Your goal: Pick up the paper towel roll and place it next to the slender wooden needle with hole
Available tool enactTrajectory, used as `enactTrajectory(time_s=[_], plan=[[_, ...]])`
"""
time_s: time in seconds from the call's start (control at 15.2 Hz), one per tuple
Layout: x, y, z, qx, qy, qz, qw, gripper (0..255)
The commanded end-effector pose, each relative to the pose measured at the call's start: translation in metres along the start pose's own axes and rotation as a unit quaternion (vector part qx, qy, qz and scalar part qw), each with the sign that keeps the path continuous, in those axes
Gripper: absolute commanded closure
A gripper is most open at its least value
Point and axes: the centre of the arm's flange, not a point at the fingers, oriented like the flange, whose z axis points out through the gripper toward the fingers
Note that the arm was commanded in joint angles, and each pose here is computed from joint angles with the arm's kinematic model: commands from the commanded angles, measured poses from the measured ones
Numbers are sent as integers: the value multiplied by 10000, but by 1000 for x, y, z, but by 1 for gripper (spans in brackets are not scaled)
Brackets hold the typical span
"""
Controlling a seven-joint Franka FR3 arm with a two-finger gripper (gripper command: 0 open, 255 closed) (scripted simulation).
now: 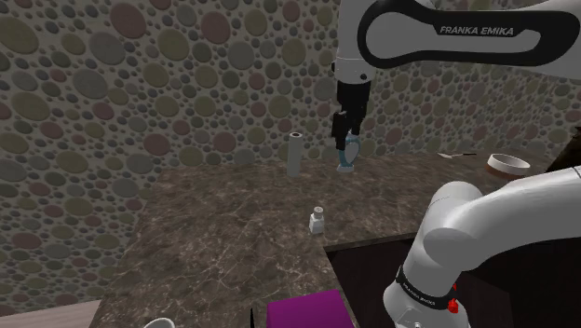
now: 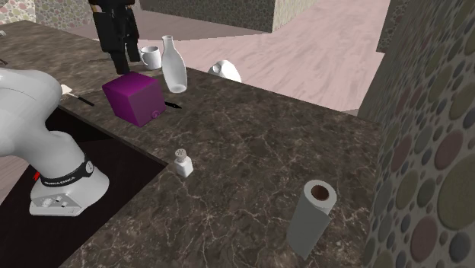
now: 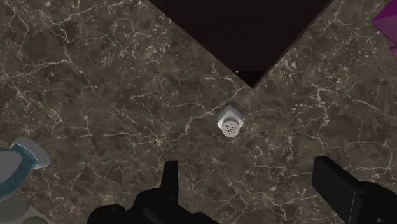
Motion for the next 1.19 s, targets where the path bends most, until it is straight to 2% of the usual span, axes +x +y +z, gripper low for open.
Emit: enactTrajectory(time_s=[0.0,0.53,1.12], plan=[[0,0,0,0,0,0,10000,0],[65,73,40,125,155,-533,9984,0],[148,145,85,266,330,-1130,9927,0]])
